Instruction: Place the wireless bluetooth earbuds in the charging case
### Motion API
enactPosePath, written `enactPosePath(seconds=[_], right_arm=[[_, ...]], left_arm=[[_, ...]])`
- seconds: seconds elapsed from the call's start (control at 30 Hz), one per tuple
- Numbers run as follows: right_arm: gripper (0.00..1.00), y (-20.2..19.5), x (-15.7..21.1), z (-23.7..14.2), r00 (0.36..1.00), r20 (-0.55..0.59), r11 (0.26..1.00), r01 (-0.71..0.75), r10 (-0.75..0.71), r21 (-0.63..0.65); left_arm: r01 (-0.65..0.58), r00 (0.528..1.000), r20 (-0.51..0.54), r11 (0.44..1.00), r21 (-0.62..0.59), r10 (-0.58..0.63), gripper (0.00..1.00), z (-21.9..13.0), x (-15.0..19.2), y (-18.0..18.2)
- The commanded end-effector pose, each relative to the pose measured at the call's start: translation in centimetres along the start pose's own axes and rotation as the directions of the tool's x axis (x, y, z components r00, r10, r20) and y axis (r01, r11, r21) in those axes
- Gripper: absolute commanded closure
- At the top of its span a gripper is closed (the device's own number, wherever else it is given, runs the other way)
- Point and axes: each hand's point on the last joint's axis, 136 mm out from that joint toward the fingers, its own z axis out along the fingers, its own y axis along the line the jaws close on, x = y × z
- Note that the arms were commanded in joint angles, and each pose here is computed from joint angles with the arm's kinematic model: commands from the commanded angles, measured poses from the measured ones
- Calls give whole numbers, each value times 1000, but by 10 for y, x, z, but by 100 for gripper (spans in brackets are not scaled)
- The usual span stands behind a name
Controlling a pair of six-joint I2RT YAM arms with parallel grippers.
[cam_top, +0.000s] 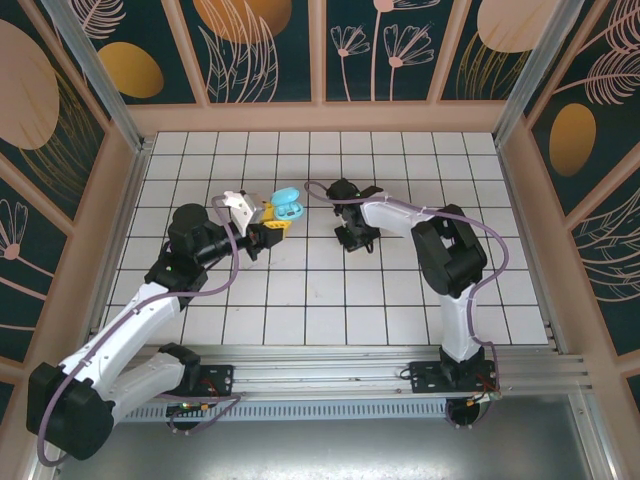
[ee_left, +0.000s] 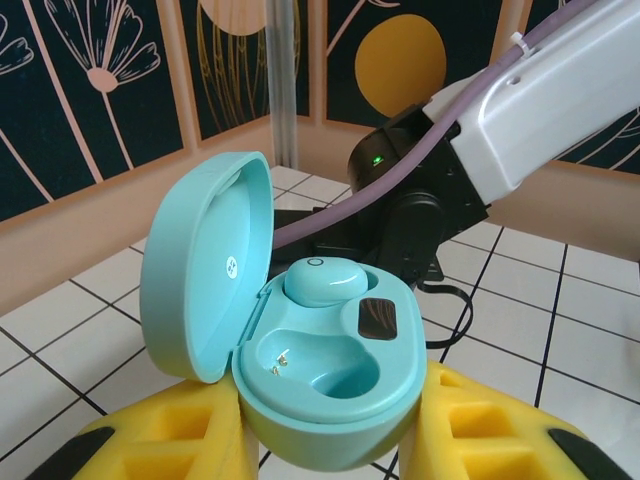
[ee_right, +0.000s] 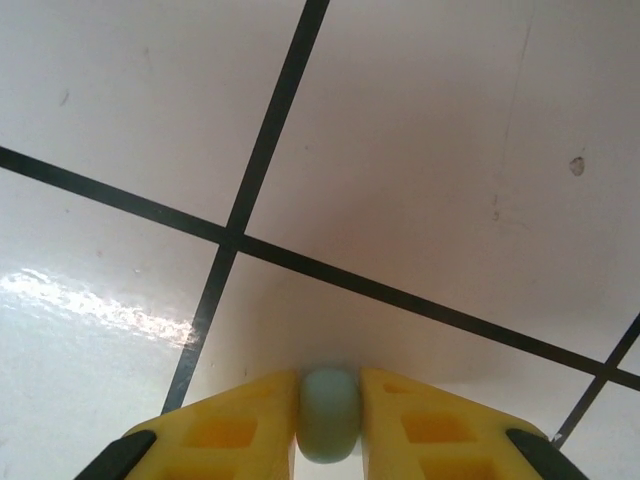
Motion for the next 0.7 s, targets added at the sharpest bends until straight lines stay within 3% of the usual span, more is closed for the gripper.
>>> enactPosePath(seconds=[0.0, 0.27, 0.5, 0.67], right_arm=[[79, -1, 7, 4, 999, -51, 1000, -5, 5, -2], [87, -25, -8, -28, 962, -8, 936, -267, 273, -229], [88, -35, -19, -69, 922, 28, 850, -343, 385, -399], [88, -44, -36, -124, 876, 125, 804, -359, 465, -474]], left_arm=[[-34, 999, 23, 999, -1, 34, 80, -3, -9, -2], [-30, 999, 32, 1000, 1, 30, 80, -3, -12, -3], [-29, 999, 45, 999, 16, 28, 79, 3, -17, -1], [-43, 997, 73, 998, 38, 40, 79, 15, -26, 3]])
